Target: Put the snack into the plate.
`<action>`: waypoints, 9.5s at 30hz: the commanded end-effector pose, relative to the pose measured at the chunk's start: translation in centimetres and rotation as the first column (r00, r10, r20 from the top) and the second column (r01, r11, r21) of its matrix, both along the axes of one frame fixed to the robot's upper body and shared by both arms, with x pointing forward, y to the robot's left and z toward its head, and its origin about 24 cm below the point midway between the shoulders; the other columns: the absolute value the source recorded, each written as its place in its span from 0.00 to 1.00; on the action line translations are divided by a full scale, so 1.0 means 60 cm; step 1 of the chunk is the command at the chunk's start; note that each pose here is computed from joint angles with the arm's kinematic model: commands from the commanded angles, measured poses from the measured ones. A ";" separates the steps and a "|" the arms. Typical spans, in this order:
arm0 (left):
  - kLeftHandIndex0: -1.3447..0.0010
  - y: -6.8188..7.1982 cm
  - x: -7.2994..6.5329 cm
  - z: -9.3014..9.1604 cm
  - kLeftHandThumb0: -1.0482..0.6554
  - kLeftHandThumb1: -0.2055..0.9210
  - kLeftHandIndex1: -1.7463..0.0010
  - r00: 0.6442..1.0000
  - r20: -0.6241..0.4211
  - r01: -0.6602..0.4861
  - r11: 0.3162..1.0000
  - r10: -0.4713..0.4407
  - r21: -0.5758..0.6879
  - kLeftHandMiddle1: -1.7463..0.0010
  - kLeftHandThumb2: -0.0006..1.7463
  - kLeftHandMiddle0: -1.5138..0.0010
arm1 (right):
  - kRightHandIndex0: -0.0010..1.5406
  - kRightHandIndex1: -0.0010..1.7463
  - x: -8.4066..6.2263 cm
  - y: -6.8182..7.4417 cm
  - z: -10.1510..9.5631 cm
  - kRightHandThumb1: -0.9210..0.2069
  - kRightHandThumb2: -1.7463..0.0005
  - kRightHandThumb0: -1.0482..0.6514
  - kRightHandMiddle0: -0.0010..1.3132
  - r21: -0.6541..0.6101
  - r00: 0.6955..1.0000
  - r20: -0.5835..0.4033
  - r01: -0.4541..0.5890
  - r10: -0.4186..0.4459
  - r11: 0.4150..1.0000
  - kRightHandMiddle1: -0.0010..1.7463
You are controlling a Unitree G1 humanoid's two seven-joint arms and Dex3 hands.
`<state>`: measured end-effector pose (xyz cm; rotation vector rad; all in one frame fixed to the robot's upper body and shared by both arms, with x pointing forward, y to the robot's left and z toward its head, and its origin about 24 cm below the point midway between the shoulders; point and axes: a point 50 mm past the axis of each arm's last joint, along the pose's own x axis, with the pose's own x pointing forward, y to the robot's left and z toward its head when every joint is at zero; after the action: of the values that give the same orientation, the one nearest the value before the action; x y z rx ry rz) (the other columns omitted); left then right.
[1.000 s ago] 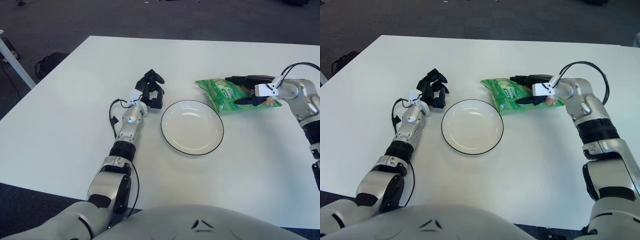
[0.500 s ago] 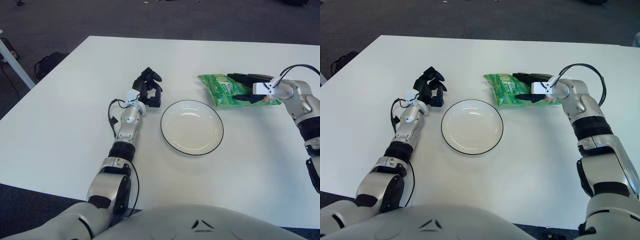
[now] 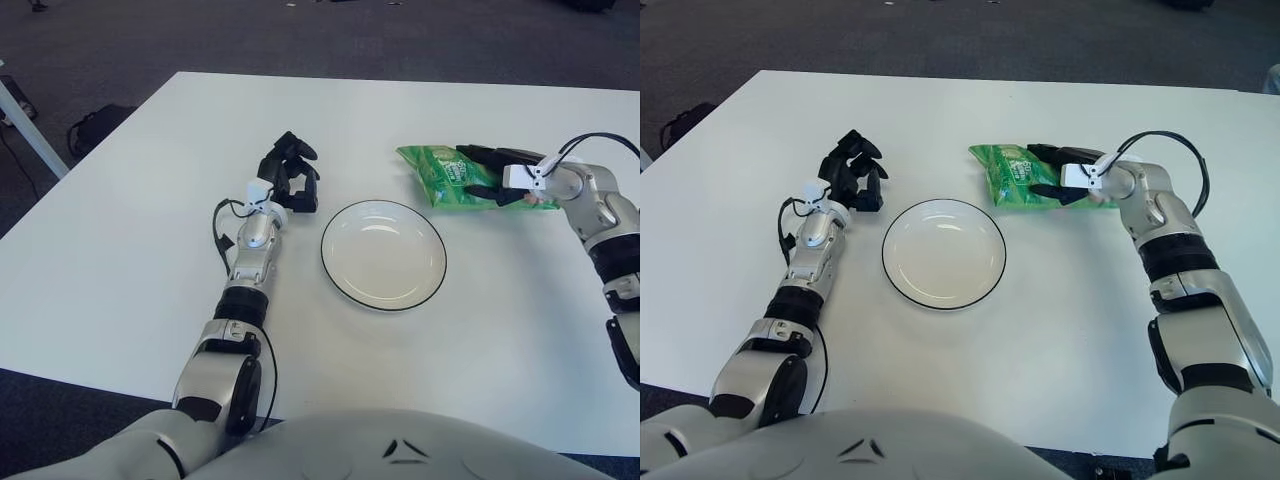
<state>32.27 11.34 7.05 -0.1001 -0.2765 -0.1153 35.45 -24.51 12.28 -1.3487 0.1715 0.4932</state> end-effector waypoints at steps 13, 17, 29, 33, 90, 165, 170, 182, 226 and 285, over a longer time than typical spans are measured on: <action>0.53 0.016 -0.027 -0.061 0.61 0.29 0.00 0.986 -0.159 -0.045 0.999 0.042 -0.019 0.00 0.88 0.58 | 0.00 0.84 -0.013 -0.008 -0.042 0.20 0.55 0.30 0.13 -0.036 0.978 0.180 0.112 -0.104 0.993 0.90; 0.53 0.016 -0.026 -0.061 0.61 0.30 0.00 0.984 -0.167 -0.060 0.998 0.054 -0.034 0.00 0.88 0.58 | 0.26 0.90 -0.012 -0.009 -0.042 0.46 0.33 0.55 0.36 -0.036 0.963 0.231 0.151 -0.139 0.988 0.98; 0.54 0.016 -0.024 -0.058 0.61 0.31 0.00 0.985 -0.168 -0.048 0.999 0.044 -0.018 0.00 0.87 0.58 | 0.55 0.88 -0.011 -0.010 -0.040 0.79 0.10 0.62 0.50 0.157 0.904 0.303 0.265 -0.302 0.951 1.00; 0.54 0.016 -0.023 -0.058 0.61 0.31 0.00 0.986 -0.166 -0.032 0.999 0.030 -0.006 0.00 0.87 0.58 | 0.56 0.90 -0.012 -0.009 -0.038 0.79 0.09 0.62 0.49 0.199 0.894 0.306 0.277 -0.329 0.940 1.00; 0.54 0.004 -0.007 -0.084 0.61 0.32 0.00 0.967 -0.254 0.028 0.995 -0.004 0.091 0.00 0.87 0.59 | 0.56 1.00 -0.083 0.184 0.158 0.85 0.02 0.62 0.50 0.381 0.787 0.615 -0.334 0.033 0.862 1.00; 0.54 -0.003 -0.009 -0.093 0.61 0.30 0.00 0.954 -0.299 0.002 0.996 0.026 0.093 0.00 0.88 0.58 | 0.00 0.01 -0.107 0.215 0.118 0.47 0.55 0.20 0.00 0.153 0.720 -0.023 -0.683 0.693 0.714 0.14; 0.52 -0.002 -0.007 -0.094 0.61 0.28 0.00 0.952 -0.306 -0.001 0.996 0.027 0.084 0.00 0.90 0.57 | 0.00 0.00 -0.102 0.202 0.157 0.40 0.62 0.13 0.00 0.167 0.728 -0.012 -0.675 0.686 0.719 0.15; 0.45 -0.002 -0.006 -0.092 0.61 0.14 0.11 0.955 -0.297 0.014 0.996 0.014 0.091 0.00 0.96 0.41 | 0.00 0.00 -0.098 0.192 0.175 0.36 0.67 0.09 0.00 0.403 0.764 -0.049 -0.575 0.644 0.712 0.09; 0.42 0.010 -0.001 -0.092 0.60 0.08 0.10 0.960 -0.281 0.022 0.996 0.002 0.084 0.00 1.00 0.37 | 0.10 0.50 -0.066 -0.021 0.144 0.33 0.49 0.32 0.00 0.772 0.960 0.175 0.005 -0.220 0.635 0.53; 0.54 0.011 0.005 -0.087 0.61 0.32 0.00 0.968 -0.249 -0.022 0.997 0.041 0.081 0.00 0.87 0.59 | 0.37 0.82 -0.144 -0.020 -0.142 0.00 0.68 0.40 0.16 0.962 0.595 -0.156 0.272 -0.788 0.015 1.00</action>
<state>34.19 11.22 5.25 -0.0477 -0.1371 -0.1104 27.96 -26.47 6.72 -0.0401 -0.0971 -0.4642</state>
